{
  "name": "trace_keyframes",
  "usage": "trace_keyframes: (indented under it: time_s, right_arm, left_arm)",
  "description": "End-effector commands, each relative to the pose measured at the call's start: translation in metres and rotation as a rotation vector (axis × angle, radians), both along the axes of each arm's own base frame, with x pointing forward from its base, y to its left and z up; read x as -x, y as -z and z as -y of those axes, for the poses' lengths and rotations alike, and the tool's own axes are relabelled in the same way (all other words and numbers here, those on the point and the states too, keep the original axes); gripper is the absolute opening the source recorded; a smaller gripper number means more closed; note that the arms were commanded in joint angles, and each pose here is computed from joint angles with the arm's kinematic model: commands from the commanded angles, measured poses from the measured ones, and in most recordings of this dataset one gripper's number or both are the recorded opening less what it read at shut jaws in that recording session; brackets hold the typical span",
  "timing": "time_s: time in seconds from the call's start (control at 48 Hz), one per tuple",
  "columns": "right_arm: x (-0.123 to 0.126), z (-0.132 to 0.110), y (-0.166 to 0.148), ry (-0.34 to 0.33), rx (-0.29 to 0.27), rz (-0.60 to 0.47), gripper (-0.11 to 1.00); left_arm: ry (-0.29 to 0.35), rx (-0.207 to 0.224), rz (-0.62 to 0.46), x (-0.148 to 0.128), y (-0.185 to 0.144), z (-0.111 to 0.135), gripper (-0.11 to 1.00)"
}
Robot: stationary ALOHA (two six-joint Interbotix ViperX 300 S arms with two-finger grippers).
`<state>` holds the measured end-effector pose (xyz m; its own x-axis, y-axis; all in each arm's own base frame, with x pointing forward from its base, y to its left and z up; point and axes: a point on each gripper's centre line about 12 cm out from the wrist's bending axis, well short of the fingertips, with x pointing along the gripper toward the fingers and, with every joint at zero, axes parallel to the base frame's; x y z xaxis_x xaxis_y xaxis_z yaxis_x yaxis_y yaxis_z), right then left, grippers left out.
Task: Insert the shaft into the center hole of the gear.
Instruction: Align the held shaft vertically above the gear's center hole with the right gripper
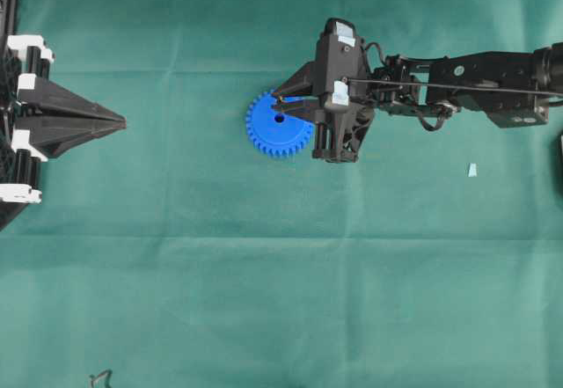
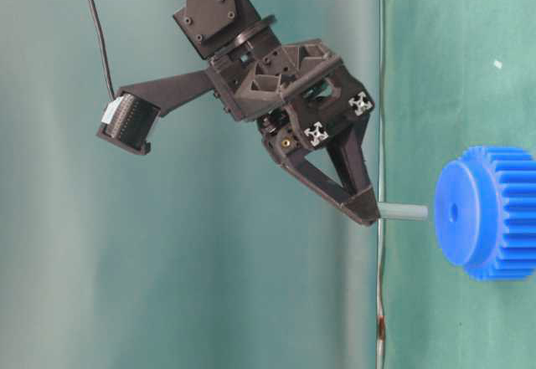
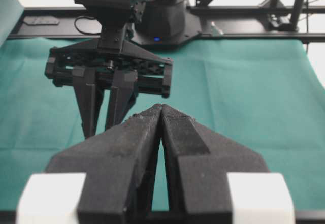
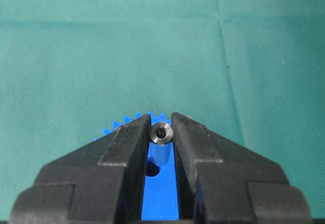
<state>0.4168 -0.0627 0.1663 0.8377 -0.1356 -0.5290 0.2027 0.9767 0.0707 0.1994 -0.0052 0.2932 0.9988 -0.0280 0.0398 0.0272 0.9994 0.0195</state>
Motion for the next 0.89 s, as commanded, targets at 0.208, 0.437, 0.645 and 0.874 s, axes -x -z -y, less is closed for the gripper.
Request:
trace_keyframes:
  time_s: [0.208, 0.437, 0.645, 0.874]
  right_arm:
    - [-0.008, 0.000, -0.001, 0.004, -0.008, 0.017, 0.17]
    - [-0.010, 0.000, 0.008, 0.009, -0.013, 0.007, 0.17]
    - [-0.010, 0.001, 0.008, 0.008, -0.011, 0.008, 0.16]
    - [-0.009, 0.000, -0.001, 0.003, -0.003, 0.024, 0.16]
  left_arm:
    - [0.004, -0.001, 0.025, -0.002, -0.010, 0.001, 0.00]
    - [0.002, -0.001, 0.023, -0.002, -0.009, 0.000, 0.00]
    - [0.002, 0.001, 0.023, -0.002, -0.009, 0.000, 0.00]
    - [0.002, 0.001, 0.025, -0.002, -0.010, 0.000, 0.00]
